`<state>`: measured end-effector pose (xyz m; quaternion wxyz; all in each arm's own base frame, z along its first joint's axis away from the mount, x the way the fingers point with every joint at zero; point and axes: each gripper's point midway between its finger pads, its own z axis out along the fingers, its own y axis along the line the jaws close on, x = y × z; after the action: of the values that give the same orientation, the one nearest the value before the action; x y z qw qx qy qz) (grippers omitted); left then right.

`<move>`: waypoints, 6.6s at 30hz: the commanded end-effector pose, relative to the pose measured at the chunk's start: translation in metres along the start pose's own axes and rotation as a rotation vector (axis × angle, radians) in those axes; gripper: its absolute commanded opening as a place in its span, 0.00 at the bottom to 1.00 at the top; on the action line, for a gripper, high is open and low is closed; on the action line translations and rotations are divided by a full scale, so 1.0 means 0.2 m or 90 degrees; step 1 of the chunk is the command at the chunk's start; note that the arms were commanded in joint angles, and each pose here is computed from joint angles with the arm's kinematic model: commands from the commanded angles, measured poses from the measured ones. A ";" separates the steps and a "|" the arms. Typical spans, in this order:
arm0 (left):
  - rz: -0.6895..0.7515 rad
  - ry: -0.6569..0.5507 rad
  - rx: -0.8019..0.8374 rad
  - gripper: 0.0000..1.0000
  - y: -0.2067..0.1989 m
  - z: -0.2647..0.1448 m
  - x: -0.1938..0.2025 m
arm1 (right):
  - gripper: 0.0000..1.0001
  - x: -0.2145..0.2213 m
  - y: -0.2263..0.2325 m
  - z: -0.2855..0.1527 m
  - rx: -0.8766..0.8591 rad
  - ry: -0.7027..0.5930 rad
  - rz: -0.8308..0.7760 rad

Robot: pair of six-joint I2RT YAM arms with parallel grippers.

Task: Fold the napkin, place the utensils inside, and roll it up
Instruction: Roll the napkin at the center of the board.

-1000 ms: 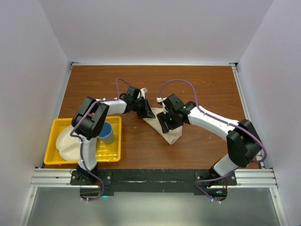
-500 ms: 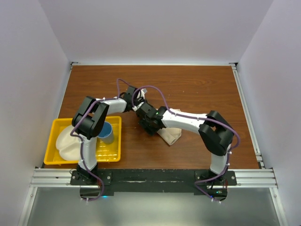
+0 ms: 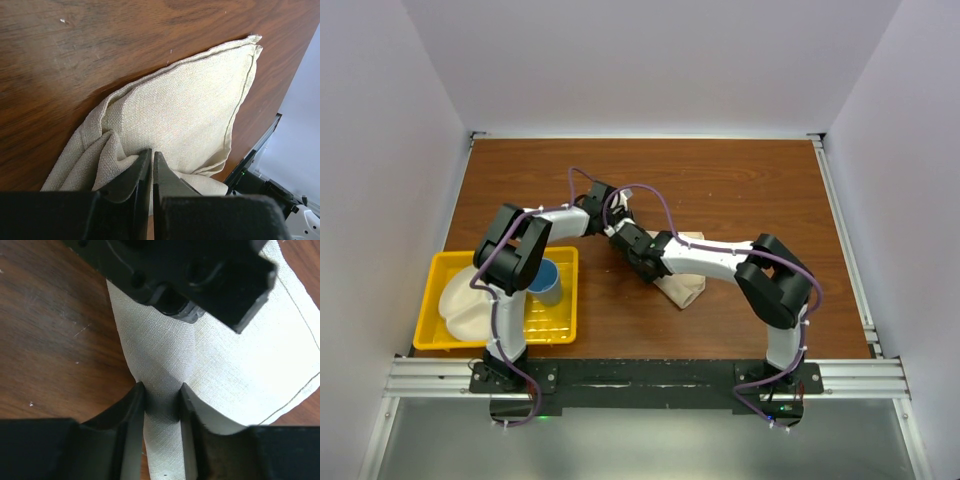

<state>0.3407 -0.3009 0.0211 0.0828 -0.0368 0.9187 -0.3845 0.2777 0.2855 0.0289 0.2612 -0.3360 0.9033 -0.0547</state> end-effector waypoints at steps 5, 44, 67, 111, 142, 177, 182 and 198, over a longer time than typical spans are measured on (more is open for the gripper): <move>-0.006 -0.027 -0.055 0.18 0.01 -0.17 -0.09 | 0.10 0.00 0.04 0.04 -0.126 -0.014 0.066; 0.023 -0.050 -0.067 0.14 0.21 0.12 -0.07 | 0.26 0.18 -0.16 0.00 -0.507 0.096 0.358; 0.015 -0.002 -0.076 0.12 0.27 0.12 0.03 | 0.31 0.61 -0.29 -0.19 -0.171 0.169 0.332; -0.035 0.007 -0.077 0.15 0.17 0.01 -0.01 | 0.13 0.06 -0.16 0.07 0.081 0.012 0.029; 0.031 -0.088 0.073 0.22 -0.34 -0.09 -0.18 | 0.12 0.13 -0.07 0.08 -0.683 0.092 0.422; 0.036 -0.057 0.023 0.19 -0.05 0.13 -0.10 | 0.39 0.46 -0.29 -0.26 -0.217 0.170 0.394; 0.035 -0.048 0.018 0.19 -0.03 0.15 -0.09 | 0.35 0.65 -0.27 -0.22 -0.171 0.187 0.440; 0.013 -0.025 0.024 0.24 -0.19 0.06 -0.16 | 0.70 0.09 -0.30 -0.37 -0.153 -0.006 0.189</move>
<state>0.3656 -0.3320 0.0304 0.1058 -0.0259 0.9097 -0.4008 0.2426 0.2014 0.0941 0.1866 -0.1596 0.9625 0.1158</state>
